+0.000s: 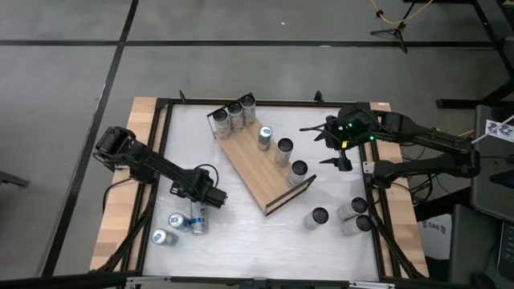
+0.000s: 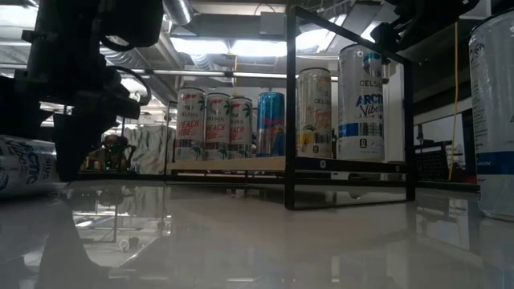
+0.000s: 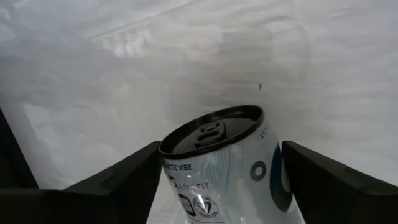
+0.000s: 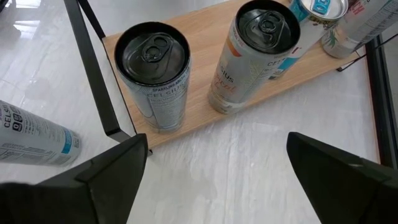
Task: Place canned beverage on shelf
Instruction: Put the left white-blue soda can on the shelf and align with the other white-blue soda can
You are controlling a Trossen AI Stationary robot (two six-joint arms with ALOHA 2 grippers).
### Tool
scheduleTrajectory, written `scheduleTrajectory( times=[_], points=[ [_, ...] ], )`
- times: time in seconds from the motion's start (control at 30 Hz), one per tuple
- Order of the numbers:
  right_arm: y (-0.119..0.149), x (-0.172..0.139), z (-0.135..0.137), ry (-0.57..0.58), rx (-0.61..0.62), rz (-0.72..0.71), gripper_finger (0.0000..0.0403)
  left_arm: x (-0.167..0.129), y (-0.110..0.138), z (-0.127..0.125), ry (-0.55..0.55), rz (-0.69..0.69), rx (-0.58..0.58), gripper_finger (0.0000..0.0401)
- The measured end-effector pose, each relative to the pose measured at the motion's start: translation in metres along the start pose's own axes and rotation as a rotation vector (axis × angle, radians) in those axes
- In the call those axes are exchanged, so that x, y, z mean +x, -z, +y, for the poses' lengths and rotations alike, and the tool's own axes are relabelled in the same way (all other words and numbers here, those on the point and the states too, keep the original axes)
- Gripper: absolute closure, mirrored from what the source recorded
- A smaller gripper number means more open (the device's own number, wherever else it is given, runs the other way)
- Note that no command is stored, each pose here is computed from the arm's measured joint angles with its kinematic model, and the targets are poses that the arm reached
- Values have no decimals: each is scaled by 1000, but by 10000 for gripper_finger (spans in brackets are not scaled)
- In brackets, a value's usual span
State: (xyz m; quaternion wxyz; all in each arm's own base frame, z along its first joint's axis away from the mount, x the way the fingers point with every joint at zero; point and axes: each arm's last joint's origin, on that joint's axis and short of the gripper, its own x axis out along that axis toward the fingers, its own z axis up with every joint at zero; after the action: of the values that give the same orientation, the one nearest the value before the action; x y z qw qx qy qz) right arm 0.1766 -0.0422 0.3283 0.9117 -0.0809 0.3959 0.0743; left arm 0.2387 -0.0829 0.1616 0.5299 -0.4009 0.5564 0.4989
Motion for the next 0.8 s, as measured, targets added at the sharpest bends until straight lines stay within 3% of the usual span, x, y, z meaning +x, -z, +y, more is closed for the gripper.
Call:
scheduleTrajectory(
  times=[0.3,0.8],
  points=[
    [0,0,0,0,0,0,24,0,-1,-3,45,-63,0,138],
    [0,0,0,0,0,0,24,-13,-5,-16,154,-236,36,144]
  ],
)
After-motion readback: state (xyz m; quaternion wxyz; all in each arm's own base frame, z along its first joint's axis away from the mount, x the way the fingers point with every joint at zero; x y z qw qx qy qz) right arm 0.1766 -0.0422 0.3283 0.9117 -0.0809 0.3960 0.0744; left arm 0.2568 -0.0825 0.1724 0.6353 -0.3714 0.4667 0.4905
